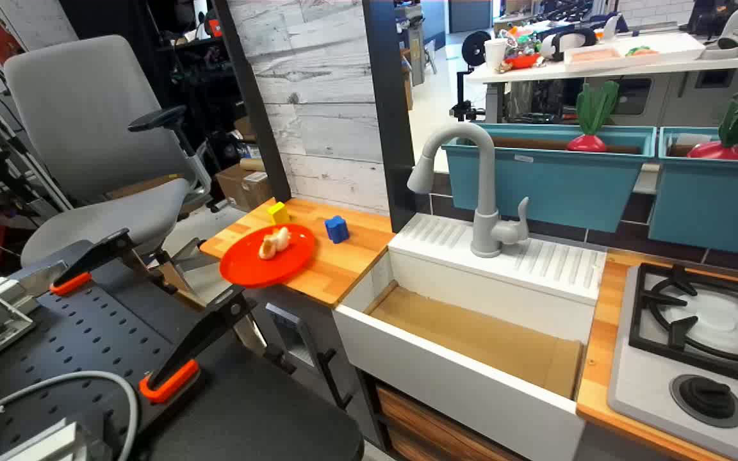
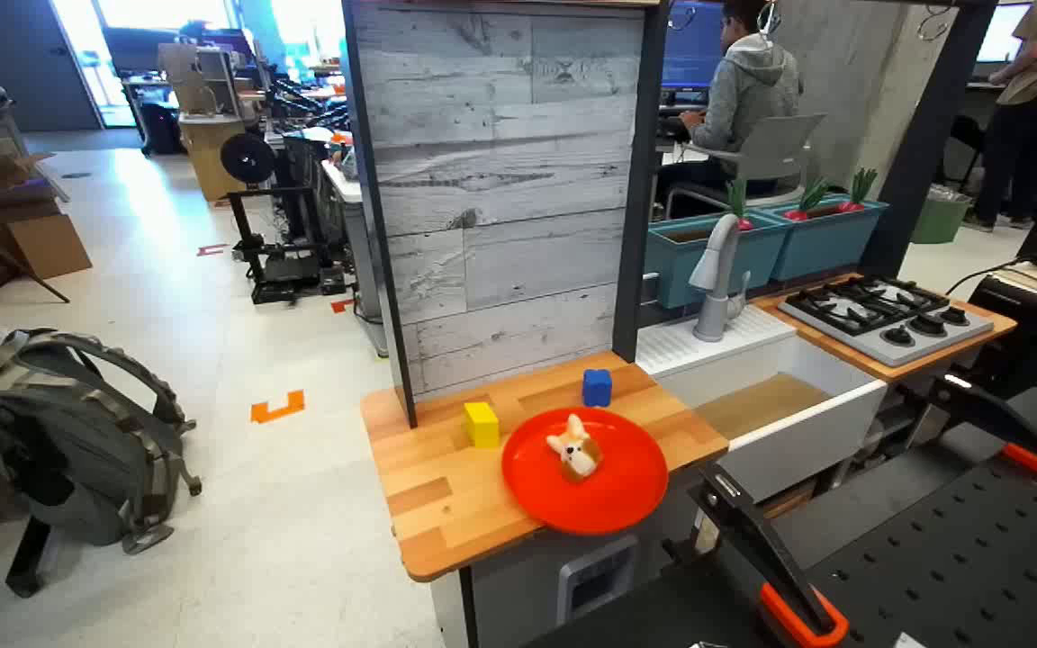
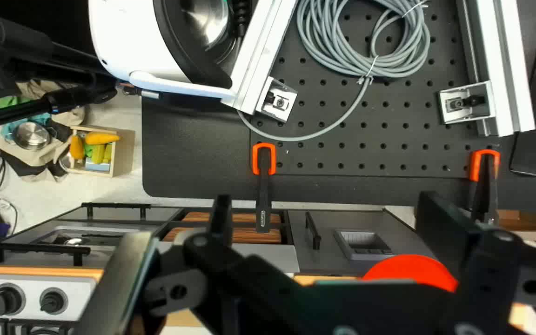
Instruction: Slide the tap to the center of the sink, remove the toy from the orange plate and put it on the base top
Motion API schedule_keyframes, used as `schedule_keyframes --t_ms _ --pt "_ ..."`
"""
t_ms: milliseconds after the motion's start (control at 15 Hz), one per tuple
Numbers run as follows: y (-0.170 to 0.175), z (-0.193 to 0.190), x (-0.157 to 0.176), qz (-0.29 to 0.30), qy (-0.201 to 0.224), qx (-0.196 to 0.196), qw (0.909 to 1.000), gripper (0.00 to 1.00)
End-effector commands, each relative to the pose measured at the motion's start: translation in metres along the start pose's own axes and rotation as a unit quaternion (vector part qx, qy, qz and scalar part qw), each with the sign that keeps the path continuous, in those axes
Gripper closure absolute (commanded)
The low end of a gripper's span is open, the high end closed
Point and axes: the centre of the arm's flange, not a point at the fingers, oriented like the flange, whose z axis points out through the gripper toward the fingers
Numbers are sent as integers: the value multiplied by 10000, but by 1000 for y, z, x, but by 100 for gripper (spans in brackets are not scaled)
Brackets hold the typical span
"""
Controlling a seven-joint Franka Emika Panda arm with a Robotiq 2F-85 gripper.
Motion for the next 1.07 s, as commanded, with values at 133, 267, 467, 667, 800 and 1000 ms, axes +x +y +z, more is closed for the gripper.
schedule_keyframes --t_ms 133,267,467,667,800,1000 --pt "0 0 0 0 0 0 10000 0" --pt "0 0 0 0 0 0 10000 0" --pt "-3 -3 1 120 83 90 9999 0" --pt "1 -7 35 673 295 411 9964 0" --pt "10 -8 64 1155 494 641 9900 0" --pt "32 -11 117 1910 889 1002 9724 0"
